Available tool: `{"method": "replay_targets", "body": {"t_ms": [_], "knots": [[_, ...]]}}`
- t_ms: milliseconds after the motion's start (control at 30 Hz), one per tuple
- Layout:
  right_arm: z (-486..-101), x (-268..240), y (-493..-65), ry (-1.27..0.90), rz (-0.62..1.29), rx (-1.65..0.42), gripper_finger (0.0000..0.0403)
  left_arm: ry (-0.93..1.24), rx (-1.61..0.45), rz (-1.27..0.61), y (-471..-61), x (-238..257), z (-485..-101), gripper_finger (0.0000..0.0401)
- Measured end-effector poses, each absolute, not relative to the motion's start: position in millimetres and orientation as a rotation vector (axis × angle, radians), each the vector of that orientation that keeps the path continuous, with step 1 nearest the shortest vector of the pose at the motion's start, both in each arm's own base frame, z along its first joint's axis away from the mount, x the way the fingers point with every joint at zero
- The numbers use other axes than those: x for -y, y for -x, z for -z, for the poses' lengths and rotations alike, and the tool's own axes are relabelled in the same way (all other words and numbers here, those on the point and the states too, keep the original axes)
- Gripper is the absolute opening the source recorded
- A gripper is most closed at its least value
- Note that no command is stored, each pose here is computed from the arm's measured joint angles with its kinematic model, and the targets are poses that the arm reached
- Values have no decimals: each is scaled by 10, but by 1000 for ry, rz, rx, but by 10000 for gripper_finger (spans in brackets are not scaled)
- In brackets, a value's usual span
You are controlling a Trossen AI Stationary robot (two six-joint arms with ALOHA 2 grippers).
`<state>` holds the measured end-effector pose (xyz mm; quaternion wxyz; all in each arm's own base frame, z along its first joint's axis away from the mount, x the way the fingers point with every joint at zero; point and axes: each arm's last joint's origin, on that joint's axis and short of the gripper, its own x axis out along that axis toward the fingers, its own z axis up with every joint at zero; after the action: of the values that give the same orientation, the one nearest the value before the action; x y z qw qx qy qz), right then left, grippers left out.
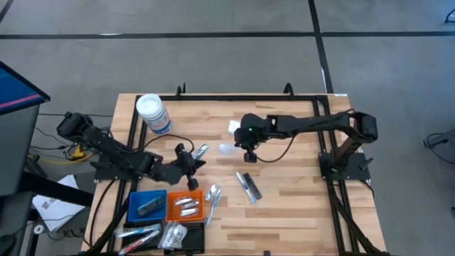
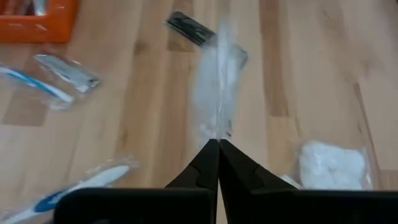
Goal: Pick & Place Travel size toiletries
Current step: Put the bottom cotton pack into the right black basket
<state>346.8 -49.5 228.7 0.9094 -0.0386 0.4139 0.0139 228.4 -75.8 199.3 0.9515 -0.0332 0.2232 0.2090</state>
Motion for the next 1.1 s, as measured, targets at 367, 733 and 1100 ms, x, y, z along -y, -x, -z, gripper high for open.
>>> {"method": "replay_targets", "body": {"t_ms": [367, 733, 1100], "knots": [[-2453, 105, -3558, 169, -136, -875, 0, 96, -505, -461, -2231, 614, -1811, 113], [-2649, 36, -3590, 108, 73, -878, 0, 119, -498, -465, -2235, 609, -1814, 226], [-2739, -100, -3635, 140, 28, -791, 0, 102, -459, -519, -2241, 596, -1835, 220]]}}
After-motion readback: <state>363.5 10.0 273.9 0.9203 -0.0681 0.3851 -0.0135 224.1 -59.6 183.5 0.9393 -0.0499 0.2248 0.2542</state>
